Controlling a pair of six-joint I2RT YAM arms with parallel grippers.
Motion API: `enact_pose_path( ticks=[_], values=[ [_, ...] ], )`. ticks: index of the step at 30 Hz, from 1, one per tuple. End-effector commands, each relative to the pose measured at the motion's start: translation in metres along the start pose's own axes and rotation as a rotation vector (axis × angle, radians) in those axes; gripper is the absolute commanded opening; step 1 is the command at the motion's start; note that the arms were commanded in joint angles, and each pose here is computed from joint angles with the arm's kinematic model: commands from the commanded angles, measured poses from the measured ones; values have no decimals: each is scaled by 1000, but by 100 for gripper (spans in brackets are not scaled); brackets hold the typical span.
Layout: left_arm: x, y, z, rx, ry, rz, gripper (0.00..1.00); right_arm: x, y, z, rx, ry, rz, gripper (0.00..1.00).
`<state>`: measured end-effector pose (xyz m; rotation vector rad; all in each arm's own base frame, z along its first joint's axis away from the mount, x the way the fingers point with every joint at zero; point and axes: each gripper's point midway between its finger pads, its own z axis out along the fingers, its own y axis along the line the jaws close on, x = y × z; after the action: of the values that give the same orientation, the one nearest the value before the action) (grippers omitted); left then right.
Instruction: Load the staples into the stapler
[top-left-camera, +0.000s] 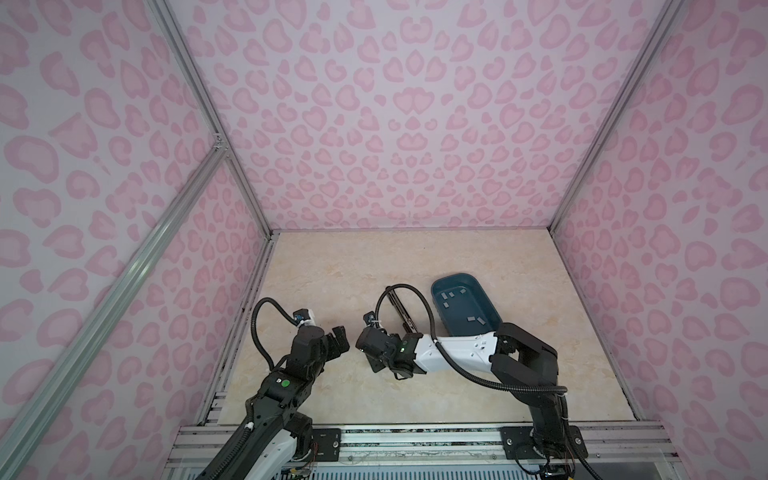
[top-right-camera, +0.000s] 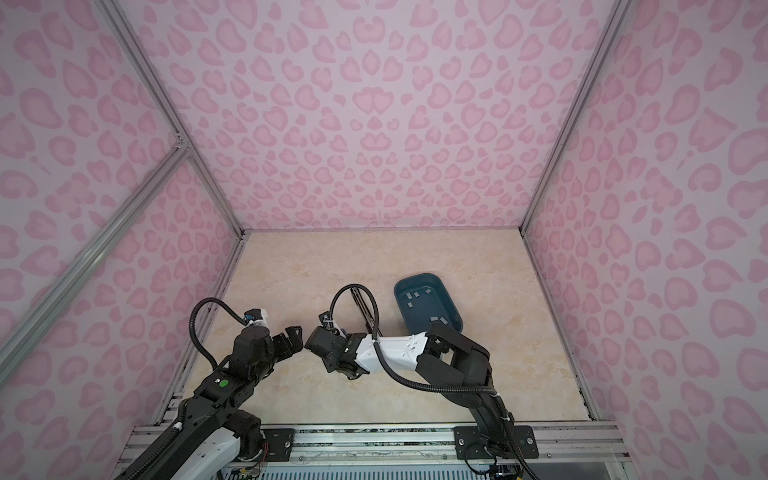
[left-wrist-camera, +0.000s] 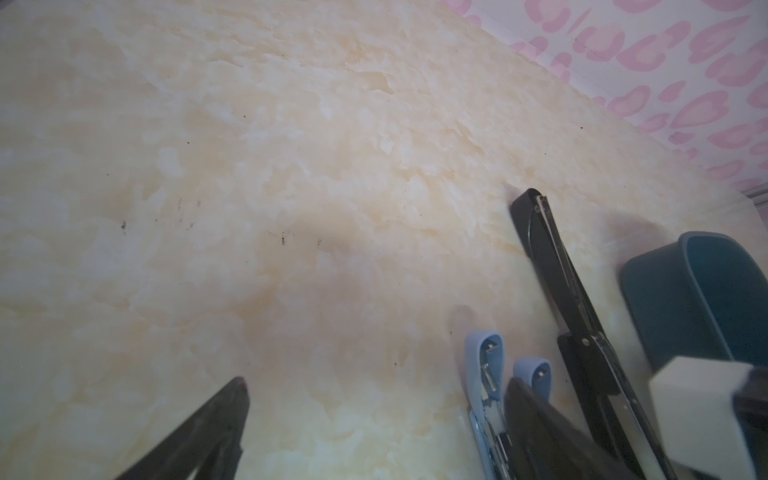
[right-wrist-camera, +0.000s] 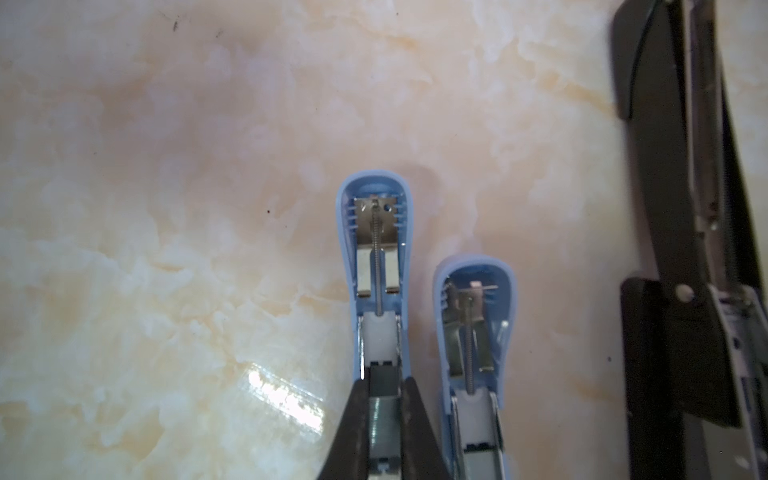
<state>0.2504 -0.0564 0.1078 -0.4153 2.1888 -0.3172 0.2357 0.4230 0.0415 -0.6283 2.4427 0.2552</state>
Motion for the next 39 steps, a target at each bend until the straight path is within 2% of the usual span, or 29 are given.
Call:
enact_pose_path(
  ticks=[1,39],
  values=[
    [-6,-3,0,10,-26,-8,97,1,0,3,7,1,2,11],
    [-6,-3,0,12,-26,-9,97,-6,-3,-4,32,-32,-15,11]
  ],
)
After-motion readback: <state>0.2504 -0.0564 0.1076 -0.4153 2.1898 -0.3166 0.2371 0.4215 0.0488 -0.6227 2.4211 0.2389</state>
